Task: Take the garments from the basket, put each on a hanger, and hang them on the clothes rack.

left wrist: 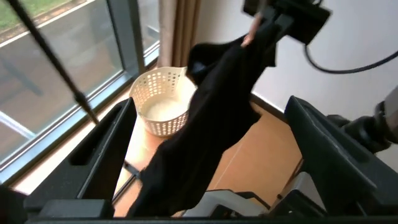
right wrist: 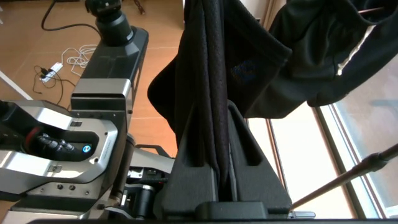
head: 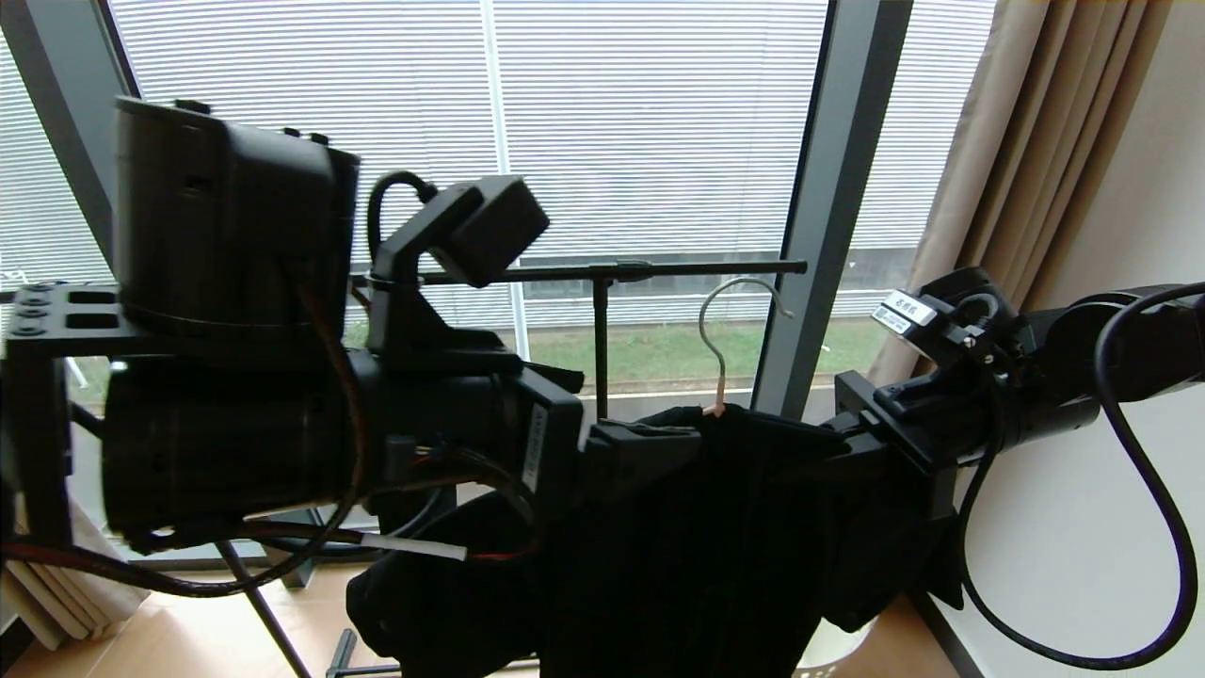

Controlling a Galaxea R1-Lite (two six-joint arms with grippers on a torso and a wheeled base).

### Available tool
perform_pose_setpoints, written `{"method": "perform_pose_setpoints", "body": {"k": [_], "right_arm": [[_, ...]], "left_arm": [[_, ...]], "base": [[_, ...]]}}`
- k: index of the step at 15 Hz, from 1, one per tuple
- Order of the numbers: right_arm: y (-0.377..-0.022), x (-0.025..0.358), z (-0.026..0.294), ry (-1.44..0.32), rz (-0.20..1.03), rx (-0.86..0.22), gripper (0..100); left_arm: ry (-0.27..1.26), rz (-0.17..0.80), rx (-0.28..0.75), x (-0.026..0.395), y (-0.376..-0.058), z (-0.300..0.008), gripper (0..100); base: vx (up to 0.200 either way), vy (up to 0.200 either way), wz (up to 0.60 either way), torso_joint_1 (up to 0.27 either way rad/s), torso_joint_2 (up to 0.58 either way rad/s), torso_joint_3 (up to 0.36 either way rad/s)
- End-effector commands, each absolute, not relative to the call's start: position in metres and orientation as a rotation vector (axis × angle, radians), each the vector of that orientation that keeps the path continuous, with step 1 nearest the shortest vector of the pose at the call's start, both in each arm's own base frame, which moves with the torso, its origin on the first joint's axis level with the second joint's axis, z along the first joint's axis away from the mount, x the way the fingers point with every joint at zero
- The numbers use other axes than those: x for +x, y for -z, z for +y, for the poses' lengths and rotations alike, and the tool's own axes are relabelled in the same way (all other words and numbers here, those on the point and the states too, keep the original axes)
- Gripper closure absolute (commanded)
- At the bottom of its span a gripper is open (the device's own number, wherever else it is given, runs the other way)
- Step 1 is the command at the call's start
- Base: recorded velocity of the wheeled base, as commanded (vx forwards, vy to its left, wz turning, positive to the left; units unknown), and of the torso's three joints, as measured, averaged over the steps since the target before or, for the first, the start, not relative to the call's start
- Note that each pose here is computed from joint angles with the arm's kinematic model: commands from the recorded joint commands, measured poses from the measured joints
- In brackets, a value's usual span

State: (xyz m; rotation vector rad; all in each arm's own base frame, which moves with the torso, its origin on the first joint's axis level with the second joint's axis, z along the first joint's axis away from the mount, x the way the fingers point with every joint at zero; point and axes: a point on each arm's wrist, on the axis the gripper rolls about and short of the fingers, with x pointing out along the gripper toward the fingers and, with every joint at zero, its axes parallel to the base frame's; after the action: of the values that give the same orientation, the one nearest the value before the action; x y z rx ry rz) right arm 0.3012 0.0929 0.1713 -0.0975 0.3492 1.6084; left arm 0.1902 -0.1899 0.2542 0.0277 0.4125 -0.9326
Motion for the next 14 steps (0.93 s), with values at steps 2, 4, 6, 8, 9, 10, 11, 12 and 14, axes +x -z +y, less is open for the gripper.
{"method": "perform_pose_setpoints", "body": {"k": [2,4,6,8,9,10,11,12,14], "right_arm": [[-0.17,0.305,0.087,-1.587,0.335,-0.105,100],[-0.169,0.306,0.086,-1.58,0.336,-0.107,100],[-0.169,0.306,0.086,-1.58,0.336,-0.107,100],[-0.168,0.306,0.085,-1.578,0.337,-0.109,100],[-0.168,0.307,0.083,-1.57,0.337,-0.107,100],[-0.169,0.307,0.083,-1.57,0.334,-0.109,100],[-0.168,0.308,0.081,-1.565,0.326,-0.114,100],[-0.168,0.308,0.081,-1.564,0.324,-0.117,100],[-0.168,0.308,0.082,-1.563,0.321,-0.118,100]], "left_arm": [[0.857,0.409,0.037,0.188,-0.243,-0.131,0],[0.895,0.408,0.026,0.197,-0.224,-0.095,0],[0.896,0.394,0.031,0.204,-0.209,-0.071,0],[0.903,0.393,0.04,0.209,-0.198,-0.06,0],[0.925,0.42,0.037,0.214,-0.183,-0.052,0],[0.93,0.442,0.044,0.217,-0.175,-0.051,0],[0.929,0.461,0.047,0.22,-0.169,-0.05,0],[0.932,0.477,0.043,0.22,-0.165,-0.05,0],[0.939,0.51,0.036,0.22,-0.155,-0.051,0]], "base": [[0.0,0.0,0.0,0.0,0.0,0.0],[0.0,0.0,0.0,0.0,0.0,0.0],[0.0,0.0,0.0,0.0,0.0,0.0],[0.0,0.0,0.0,0.0,0.0,0.0],[0.0,0.0,0.0,0.0,0.0,0.0],[0.0,0.0,0.0,0.0,0.0,0.0],[0.0,0.0,0.0,0.0,0.0,0.0],[0.0,0.0,0.0,0.0,0.0,0.0],[0.0,0.0,0.0,0.0,0.0,0.0]]}}
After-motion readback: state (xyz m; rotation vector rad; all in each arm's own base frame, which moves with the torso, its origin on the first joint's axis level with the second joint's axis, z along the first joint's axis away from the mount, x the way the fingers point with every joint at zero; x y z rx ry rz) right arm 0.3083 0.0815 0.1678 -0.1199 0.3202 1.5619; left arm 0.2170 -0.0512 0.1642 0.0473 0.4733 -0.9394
